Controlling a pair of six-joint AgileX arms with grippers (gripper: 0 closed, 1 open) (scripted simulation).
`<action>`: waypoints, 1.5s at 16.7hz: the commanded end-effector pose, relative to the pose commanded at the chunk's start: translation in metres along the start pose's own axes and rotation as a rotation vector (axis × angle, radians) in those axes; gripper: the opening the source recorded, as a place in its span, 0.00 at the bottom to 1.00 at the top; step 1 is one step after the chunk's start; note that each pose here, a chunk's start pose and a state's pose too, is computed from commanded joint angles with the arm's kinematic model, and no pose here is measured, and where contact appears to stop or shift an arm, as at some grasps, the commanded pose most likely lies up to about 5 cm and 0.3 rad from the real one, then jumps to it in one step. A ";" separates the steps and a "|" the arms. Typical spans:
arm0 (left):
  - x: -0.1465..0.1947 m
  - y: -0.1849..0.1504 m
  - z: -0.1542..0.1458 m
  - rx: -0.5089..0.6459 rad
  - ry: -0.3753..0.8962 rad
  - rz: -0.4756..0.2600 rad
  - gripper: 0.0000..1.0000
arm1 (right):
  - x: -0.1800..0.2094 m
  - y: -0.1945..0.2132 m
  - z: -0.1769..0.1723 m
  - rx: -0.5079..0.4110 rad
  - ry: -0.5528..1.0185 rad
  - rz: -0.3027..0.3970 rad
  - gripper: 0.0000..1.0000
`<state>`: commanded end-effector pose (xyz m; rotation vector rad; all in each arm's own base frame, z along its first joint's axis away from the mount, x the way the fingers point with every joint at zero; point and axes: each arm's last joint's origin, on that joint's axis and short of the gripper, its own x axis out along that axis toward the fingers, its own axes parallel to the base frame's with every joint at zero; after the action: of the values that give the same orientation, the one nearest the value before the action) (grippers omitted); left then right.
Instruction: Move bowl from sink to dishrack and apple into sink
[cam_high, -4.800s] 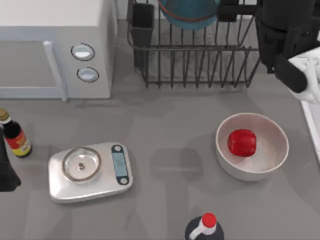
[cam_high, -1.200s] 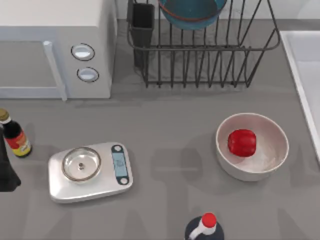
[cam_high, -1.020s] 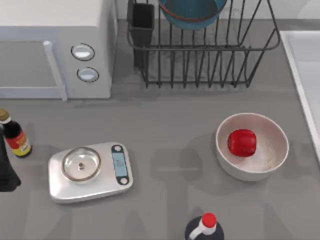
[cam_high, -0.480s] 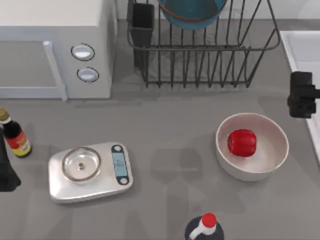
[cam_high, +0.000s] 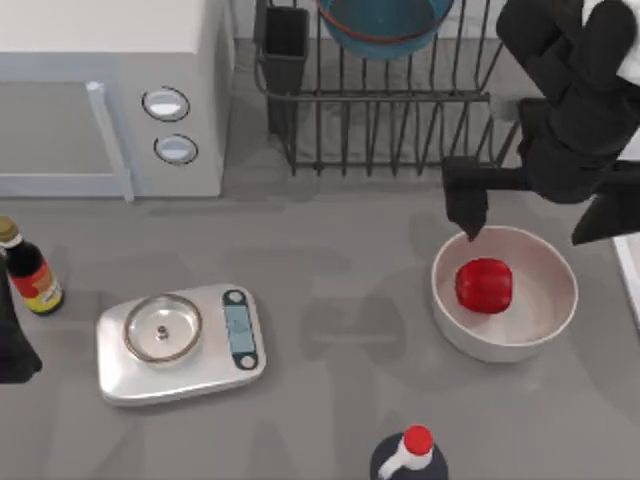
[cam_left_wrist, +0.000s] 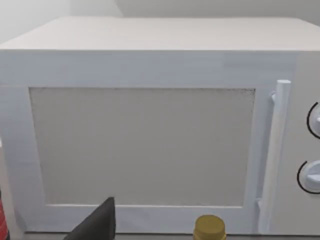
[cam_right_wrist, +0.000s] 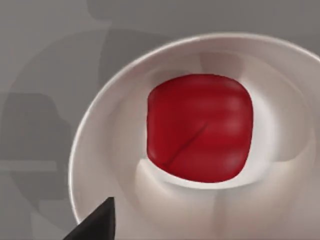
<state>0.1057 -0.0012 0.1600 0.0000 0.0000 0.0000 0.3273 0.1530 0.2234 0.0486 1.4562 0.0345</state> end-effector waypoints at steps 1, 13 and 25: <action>0.000 0.000 0.000 0.000 0.000 0.000 1.00 | 0.008 0.007 0.005 0.000 0.035 -0.016 1.00; 0.000 0.000 0.000 0.000 0.000 0.000 1.00 | 0.039 0.022 0.015 0.007 0.116 -0.056 1.00; 0.000 0.000 0.000 0.000 0.000 0.000 1.00 | 0.134 0.018 0.002 0.001 0.114 -0.054 1.00</action>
<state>0.1057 -0.0012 0.1600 0.0000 0.0000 0.0000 0.3452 0.1782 0.0916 0.0079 1.5708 -0.0079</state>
